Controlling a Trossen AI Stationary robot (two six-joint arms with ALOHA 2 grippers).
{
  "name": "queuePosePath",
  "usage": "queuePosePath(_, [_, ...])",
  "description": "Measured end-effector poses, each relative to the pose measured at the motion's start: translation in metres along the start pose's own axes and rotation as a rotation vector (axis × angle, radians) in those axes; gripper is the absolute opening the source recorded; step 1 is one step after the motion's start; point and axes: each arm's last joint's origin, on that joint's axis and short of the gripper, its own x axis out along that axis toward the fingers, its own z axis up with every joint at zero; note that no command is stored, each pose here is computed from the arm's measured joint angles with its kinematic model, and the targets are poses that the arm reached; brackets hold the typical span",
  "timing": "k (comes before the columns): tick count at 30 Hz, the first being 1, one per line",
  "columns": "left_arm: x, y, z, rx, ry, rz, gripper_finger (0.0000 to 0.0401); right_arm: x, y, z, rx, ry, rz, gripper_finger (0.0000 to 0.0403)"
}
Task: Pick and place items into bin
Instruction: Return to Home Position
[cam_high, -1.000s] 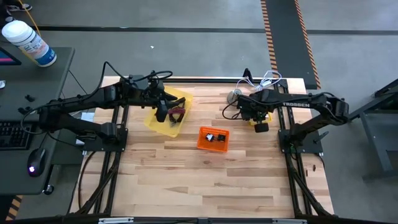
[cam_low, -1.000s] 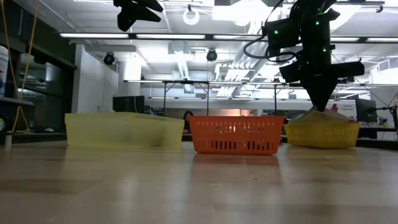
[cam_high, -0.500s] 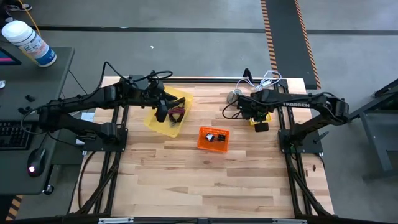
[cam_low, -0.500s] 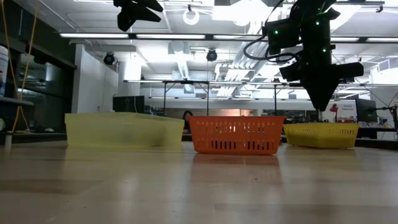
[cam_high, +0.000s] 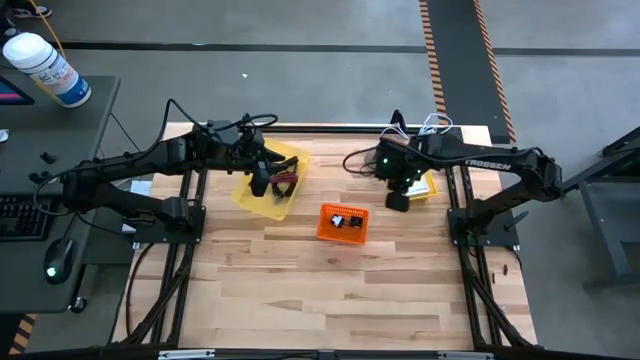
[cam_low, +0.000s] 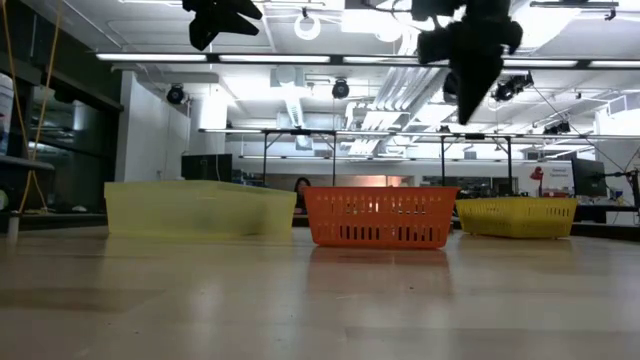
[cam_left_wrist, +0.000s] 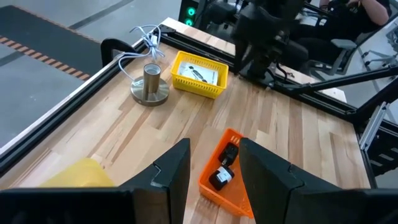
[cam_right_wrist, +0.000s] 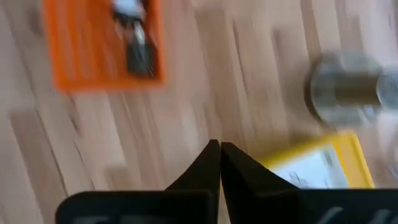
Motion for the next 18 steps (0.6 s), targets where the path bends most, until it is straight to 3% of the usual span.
queuePosePath(9, [0.001, 0.001, -0.005, 0.000, 0.039, 0.009, 0.0124, 0.030, 0.047, 0.007, 0.053, -0.186, 0.057, 0.0002])
queuePosePath(14, [0.013, 0.002, -0.023, -0.022, 0.076, -0.039, 0.0122, 0.049, 0.070, 0.003, 0.099, -0.280, 0.080, 0.0001])
queuePosePath(18, [0.026, -0.005, -0.042, -0.024, 0.061, -0.098, 0.0097, 0.061, 0.085, -0.005, 0.115, -0.317, 0.080, 0.0001])
